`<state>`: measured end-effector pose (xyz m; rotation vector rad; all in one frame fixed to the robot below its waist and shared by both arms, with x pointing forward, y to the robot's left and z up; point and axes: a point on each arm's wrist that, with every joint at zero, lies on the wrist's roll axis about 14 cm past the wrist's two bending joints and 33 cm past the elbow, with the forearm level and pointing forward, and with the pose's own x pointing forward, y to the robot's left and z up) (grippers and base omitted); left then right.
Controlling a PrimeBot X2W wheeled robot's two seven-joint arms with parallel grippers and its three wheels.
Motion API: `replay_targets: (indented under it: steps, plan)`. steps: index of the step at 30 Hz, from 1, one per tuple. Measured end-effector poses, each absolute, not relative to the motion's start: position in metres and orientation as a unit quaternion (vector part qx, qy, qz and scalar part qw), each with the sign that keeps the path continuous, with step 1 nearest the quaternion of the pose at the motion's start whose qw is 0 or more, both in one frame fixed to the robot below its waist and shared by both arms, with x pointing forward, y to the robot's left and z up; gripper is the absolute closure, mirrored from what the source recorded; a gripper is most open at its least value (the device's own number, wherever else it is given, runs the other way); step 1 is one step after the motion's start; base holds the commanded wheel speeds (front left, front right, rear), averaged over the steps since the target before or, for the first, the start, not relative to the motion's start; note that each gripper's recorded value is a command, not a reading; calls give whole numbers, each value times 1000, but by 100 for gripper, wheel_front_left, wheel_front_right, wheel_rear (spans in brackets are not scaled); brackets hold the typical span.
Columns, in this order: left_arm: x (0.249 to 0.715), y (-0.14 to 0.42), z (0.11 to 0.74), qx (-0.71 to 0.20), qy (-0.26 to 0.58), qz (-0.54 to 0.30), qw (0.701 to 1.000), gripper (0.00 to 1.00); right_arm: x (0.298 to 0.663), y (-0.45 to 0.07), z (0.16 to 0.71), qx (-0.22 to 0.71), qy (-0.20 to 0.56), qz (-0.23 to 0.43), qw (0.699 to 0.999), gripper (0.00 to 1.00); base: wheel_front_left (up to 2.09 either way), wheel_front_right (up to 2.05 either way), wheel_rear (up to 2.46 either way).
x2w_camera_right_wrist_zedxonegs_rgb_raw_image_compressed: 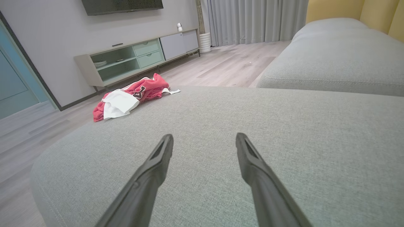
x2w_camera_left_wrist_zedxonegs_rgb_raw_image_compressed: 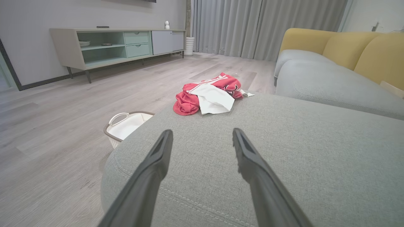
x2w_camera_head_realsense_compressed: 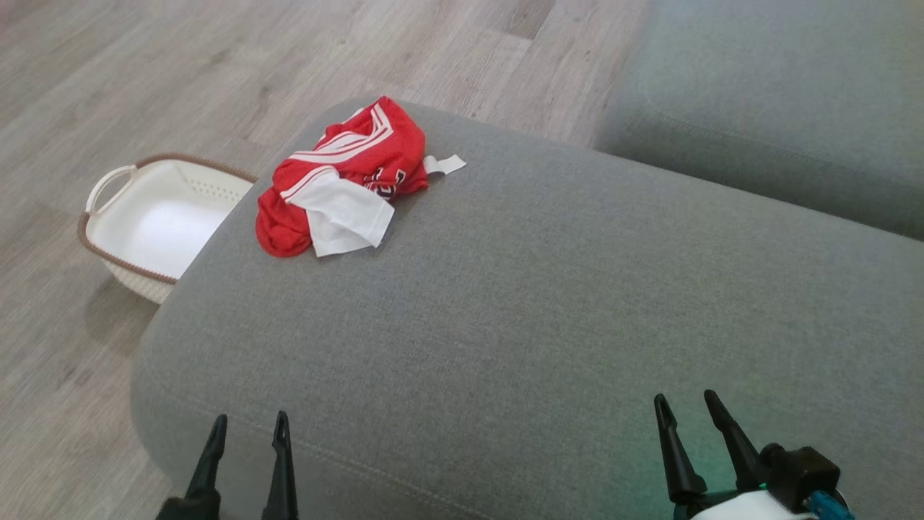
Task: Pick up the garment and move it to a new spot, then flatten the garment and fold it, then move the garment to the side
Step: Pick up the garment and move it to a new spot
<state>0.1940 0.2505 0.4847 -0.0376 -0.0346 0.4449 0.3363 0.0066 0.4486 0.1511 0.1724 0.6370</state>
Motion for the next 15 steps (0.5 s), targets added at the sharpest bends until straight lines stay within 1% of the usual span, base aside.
replay_targets:
  steps: [5, 7, 10, 15]
  plan:
    - [194, 259, 483, -12, -7, 235, 972, 0, 338, 10, 439, 73, 99, 319, 940, 0, 0, 0, 0]
    - [205, 261, 490, 4, -13, 221, 975, 0, 340, 6, 432, 73, 109, 315, 940, 0, 0, 0, 0]
    - [231, 268, 516, 28, -48, 202, 978, 0, 346, -1, 423, 60, 117, 315, 940, 0, 0, 0, 0]
    - [295, 283, 578, 79, -127, 155, 977, 0, 367, -8, 413, 42, 120, 319, 939, 0, 0, 0, 0]
